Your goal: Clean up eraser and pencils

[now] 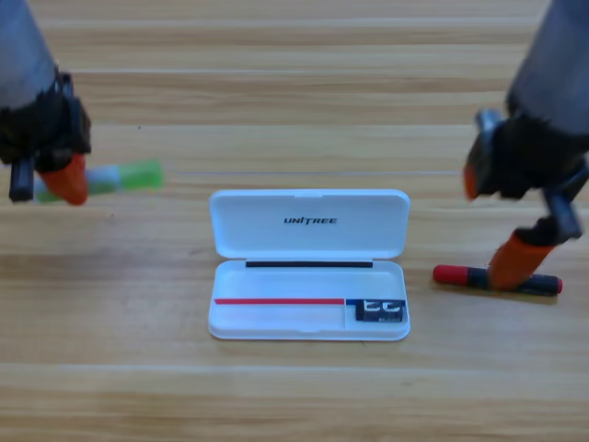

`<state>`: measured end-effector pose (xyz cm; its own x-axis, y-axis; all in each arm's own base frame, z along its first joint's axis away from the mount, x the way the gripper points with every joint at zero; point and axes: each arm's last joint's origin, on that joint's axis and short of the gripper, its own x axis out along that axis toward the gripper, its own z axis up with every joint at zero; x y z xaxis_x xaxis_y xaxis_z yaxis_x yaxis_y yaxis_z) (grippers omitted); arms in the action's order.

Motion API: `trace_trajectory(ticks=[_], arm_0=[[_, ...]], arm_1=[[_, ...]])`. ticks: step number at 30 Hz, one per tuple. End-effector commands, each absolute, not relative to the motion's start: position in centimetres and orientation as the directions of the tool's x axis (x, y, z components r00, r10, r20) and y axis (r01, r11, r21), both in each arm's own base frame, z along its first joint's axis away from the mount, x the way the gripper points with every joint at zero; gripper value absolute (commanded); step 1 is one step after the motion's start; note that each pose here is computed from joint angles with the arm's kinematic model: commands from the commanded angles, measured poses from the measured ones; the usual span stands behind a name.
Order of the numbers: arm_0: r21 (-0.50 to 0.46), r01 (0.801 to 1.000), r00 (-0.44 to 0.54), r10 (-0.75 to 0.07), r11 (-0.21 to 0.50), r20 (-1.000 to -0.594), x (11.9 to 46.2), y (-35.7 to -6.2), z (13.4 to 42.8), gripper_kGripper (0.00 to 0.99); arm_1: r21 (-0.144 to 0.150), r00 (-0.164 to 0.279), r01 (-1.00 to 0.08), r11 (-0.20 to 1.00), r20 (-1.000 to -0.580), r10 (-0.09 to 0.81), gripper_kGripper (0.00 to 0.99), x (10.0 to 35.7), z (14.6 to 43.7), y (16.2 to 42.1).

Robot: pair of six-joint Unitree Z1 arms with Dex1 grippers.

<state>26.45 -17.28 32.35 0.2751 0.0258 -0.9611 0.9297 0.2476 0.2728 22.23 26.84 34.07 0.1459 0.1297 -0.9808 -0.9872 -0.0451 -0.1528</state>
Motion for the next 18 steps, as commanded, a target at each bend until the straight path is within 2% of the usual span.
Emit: trace_trajectory(ticks=[1, 9, 14, 18], arm_0=[[0.261, 0.946, 0.268, -0.010, 0.190, -0.963, 24.6, -20.2, 33.2, 0.000], [0.201, 0.969, 0.207, -0.024, 0.146, -0.978, 24.0, -24.5, 31.0, 0.000], [0.182, 0.979, 0.186, -0.028, 0.096, -0.982, 23.6, -27.1, 29.0, 0.000], [0.172, 0.983, 0.173, -0.023, 0.057, -0.985, 23.9, -28.9, 27.1, 0.000]], arm_1=[[-0.108, 0.109, -0.992, 0.062, -0.994, 0.011, 0.916, 27.3, 30.6, 22.6], [-0.047, 0.043, -0.994, 0.102, -0.998, -0.039, 0.882, 31.9, 24.4, 22.6], [-0.004, 0.001, -0.995, 0.099, -0.999, -0.035, 0.861, 32.8, 21.6, 23.5], [0.019, -0.022, -0.995, 0.098, -0.999, -0.037, 0.824, 33.3, 19.9, 23.9]])
